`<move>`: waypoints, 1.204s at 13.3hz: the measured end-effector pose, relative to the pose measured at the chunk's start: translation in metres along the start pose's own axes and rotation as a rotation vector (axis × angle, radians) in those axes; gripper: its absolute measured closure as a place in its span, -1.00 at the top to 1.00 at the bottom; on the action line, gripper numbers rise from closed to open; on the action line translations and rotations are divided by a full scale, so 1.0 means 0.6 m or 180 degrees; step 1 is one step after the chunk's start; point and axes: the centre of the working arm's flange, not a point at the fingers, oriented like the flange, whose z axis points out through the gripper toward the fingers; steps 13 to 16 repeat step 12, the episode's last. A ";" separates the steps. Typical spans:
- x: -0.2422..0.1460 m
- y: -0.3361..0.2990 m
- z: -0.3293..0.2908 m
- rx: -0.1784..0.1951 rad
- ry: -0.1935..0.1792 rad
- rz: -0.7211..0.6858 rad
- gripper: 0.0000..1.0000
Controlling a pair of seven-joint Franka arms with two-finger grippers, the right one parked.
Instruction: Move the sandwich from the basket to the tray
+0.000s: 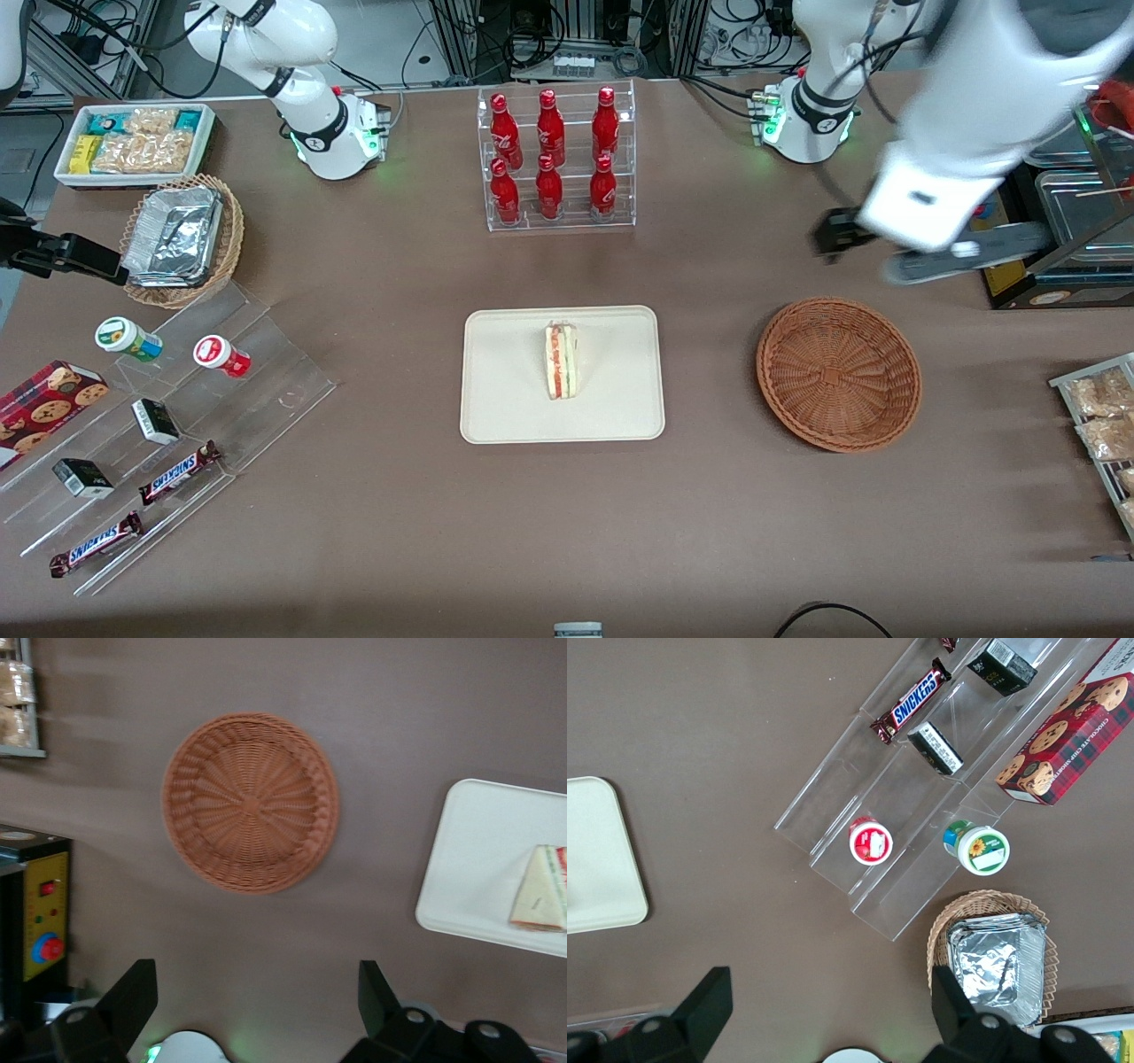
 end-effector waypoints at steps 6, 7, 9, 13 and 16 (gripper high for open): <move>-0.013 -0.224 -0.017 -0.0102 -0.0142 0.0428 1.00; -0.013 -0.222 -0.015 -0.0126 -0.0156 0.0450 1.00; -0.016 -0.207 -0.013 -0.0151 -0.0170 0.0504 1.00; -0.017 -0.198 -0.013 -0.0148 -0.0170 0.0540 1.00; -0.017 -0.198 -0.013 -0.0148 -0.0170 0.0540 1.00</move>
